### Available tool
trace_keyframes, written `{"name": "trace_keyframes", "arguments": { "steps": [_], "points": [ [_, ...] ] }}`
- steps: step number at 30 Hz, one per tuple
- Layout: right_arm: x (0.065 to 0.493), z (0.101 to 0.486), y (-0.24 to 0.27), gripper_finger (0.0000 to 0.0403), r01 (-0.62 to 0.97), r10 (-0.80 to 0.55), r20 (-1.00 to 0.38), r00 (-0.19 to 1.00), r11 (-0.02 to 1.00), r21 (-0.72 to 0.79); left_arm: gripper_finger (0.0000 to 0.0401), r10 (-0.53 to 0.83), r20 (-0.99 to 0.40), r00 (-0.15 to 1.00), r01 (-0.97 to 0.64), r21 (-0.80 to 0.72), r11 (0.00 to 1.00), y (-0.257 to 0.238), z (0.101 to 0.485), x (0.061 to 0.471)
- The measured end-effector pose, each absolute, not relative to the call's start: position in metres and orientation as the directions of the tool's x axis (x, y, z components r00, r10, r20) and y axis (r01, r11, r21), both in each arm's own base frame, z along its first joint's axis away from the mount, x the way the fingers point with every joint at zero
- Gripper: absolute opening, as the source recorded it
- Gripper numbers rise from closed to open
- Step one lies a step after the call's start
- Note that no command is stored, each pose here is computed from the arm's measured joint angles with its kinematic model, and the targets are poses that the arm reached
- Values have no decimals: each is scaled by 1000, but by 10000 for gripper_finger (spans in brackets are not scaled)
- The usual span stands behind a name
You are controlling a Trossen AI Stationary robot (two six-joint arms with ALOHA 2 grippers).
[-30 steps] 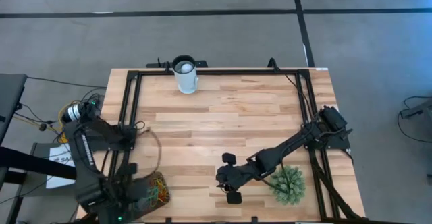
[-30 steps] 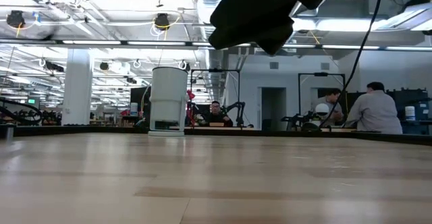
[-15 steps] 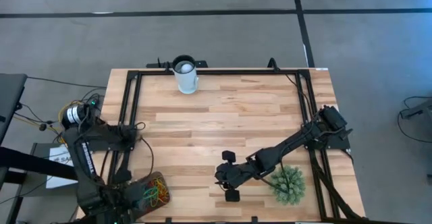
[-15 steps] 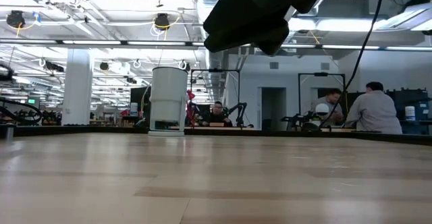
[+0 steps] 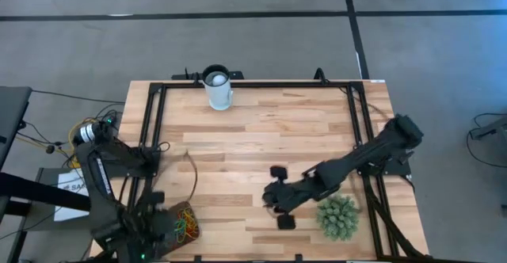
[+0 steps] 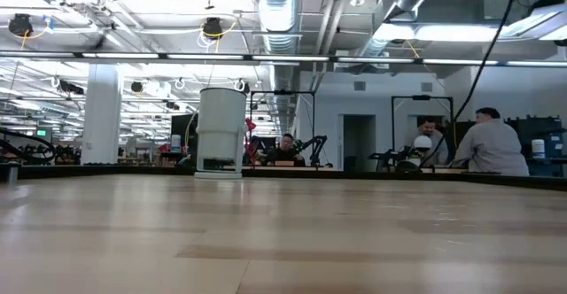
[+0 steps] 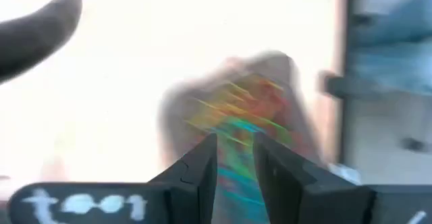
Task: Pick and place items into bin
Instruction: Return to Home Position
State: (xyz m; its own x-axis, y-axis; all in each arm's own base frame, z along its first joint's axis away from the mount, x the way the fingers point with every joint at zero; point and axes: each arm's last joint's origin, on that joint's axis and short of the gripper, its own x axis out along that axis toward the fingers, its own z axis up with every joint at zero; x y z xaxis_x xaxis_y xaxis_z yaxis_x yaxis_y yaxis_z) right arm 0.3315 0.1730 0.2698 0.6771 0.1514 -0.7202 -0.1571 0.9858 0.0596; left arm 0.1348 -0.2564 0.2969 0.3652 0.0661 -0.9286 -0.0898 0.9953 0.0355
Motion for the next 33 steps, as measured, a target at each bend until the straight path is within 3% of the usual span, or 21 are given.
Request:
{"name": "trace_keyframes", "arguments": {
  "steps": [3, 7, 12, 15, 19, 24, 27, 33],
  "points": [
    [310, 312, 160, 91, -177, 120, -704, 700, 984, -8, 88, 206, -888, 411, -74, 193, 978, -233, 340, 142],
    [275, 363, 139, 80, -195, 79, -633, 770, 974, -116, 86, 131, -751, 647, 119, 269, 956, -207, 396, 150],
    [231, 399, 108, 71, -146, 11, -526, 851, 965, -217, 65, 286, -494, 821, -61, 423, 904, -144, 447, 132],
    [210, 396, 91, 70, -122, -6, -517, 856, 970, -212, 51, 279, -459, 844, -116, 352, 929, -101, 457, 106],
    [185, 359, 72, 70, -76, -36, -532, 846, 980, -186, 35, 223, -503, 835, -139, 198, 970, -57, 429, 71],
    [169, 293, 57, 70, -143, 90, -381, 920, 983, -113, 21, 250, -352, 902, -240, 72, 968, -42, 353, 61],
    [160, 266, 47, 70, -205, 169, -245, 955, 970, -133, 16, 244, -238, 940, -224, 110, 968, -52, 309, 70],
    [138, 254, 17, 70, -68, 53, -128, 990, 991, -116, 10, 159, 0, 987, -156, 180, 971, -61, 274, 84]
  ]
}}
